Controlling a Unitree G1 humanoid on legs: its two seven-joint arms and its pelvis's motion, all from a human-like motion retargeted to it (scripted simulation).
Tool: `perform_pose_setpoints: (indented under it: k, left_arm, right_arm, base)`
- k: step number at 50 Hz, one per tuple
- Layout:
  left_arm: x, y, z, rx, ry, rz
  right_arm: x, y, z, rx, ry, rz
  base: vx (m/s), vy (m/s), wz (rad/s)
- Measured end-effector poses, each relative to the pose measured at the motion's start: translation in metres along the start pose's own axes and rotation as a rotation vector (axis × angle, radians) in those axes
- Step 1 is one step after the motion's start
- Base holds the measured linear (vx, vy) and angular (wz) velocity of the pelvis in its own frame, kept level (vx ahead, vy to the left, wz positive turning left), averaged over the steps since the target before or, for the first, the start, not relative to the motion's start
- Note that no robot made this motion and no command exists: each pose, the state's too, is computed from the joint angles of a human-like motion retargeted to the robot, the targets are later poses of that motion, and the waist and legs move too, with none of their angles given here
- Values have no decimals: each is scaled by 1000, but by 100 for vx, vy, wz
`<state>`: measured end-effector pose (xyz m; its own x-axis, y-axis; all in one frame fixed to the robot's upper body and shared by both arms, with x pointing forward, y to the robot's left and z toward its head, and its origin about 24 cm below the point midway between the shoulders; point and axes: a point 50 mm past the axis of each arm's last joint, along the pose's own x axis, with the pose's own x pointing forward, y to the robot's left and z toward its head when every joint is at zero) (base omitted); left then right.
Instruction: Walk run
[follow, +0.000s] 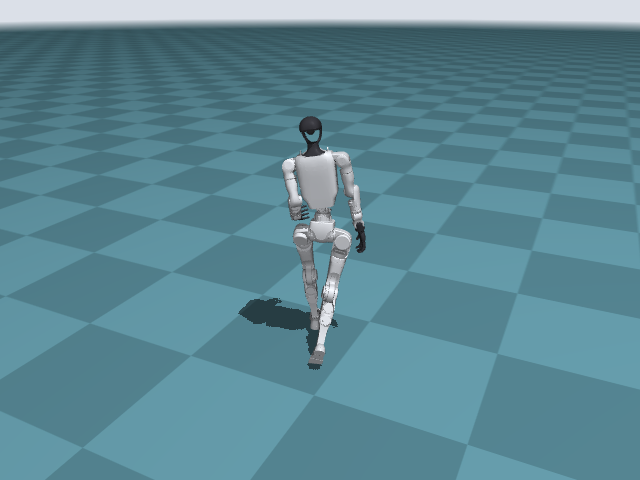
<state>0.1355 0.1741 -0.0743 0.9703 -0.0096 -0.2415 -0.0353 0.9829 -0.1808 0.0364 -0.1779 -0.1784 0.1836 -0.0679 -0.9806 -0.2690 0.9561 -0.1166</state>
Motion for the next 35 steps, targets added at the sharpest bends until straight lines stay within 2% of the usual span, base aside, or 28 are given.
perform_pose_setpoints:
  k: [8, 15, 20, 27, 35]
  left_arm:
    - [35, -15, 17, -14, -56, -37]
    - [44, -36, 33, -21, -146, -116]
    - [45, -32, 36, -29, -145, -164]
    - [36, -33, 20, -31, -83, -131]
    - [12, -63, -15, -185, 49, -126]
  right_arm:
    - [-34, 59, -110, -74, 379, 315]
    - [-53, 69, -147, -1, 429, 309]
    - [-53, 72, -146, 101, 420, 271]
    - [-37, 69, -112, 237, 280, 166]
    - [-22, 24, -87, 247, 210, -21]
  base:
    - [76, -13, -47]
    - [64, -1, 49]
    - [68, -15, 0]
    - [78, -23, -15]
    - [87, -22, 59]
